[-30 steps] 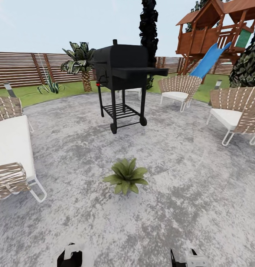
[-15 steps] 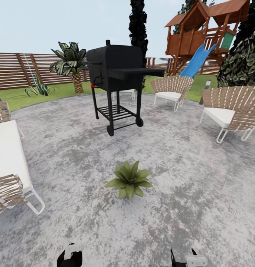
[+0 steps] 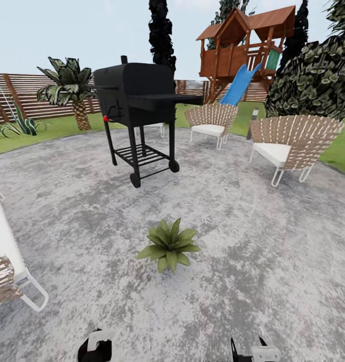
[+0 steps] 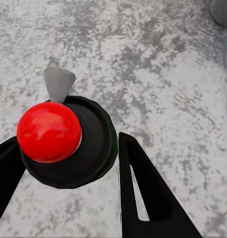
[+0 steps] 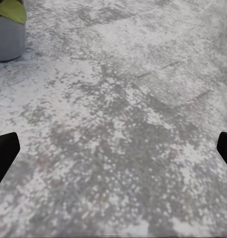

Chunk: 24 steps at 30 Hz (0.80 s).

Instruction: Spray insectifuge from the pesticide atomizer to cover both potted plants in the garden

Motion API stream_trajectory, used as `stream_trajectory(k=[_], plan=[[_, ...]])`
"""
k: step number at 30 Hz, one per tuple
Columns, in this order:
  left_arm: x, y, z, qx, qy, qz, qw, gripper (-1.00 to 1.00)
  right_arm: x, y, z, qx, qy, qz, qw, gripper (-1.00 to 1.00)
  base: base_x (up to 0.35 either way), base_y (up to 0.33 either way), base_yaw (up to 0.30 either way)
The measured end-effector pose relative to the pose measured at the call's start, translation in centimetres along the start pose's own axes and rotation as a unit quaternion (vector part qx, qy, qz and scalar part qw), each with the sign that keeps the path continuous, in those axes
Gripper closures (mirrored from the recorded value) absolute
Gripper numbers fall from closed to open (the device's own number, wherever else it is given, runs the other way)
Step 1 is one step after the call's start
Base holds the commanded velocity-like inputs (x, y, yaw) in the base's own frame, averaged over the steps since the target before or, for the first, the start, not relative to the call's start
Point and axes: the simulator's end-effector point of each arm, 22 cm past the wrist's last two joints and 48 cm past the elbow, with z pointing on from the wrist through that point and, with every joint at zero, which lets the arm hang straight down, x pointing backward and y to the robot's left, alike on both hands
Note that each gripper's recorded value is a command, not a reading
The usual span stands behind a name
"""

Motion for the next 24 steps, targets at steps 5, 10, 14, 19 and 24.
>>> stream_trajectory(k=[5, 10, 14, 19, 24], plan=[[-0.7, -1.0, 0.1, 0.024, -0.009, 0.036, 0.9990, 1.00, -0.2, 0.0, 0.1, -0.001, -0.002, -0.001, 1.0000, -1.00, 0.000, 0.024, -0.116], [-0.1, -4.1, -0.2, 0.119, -0.008, 0.171, 0.9780, 1.00, -0.7, 5.1, 0.0, -0.112, -0.017, -0.116, 0.9868, -1.00, 0.000, 0.001, -0.004], [2.3, -5.1, -1.3, 0.218, 0.033, 0.246, 0.9439, 1.00, 0.6, 9.8, 0.3, -0.236, 0.026, -0.212, 0.9481, -1.00, 0.000, 0.000, 0.000], [1.9, -4.2, -1.8, 0.281, 0.056, 0.277, 0.9171, 1.00, -1.3, 12.2, 1.6, -0.309, 0.041, -0.243, 0.9185, -1.00, 0.000, 0.000, 0.000], [1.2, -4.9, -2.6, 0.350, 0.083, 0.301, 0.8832, 1.00, -3.5, 13.9, 2.1, -0.354, 0.031, -0.252, 0.9002, -1.00, 0.000, 0.000, 0.000]])
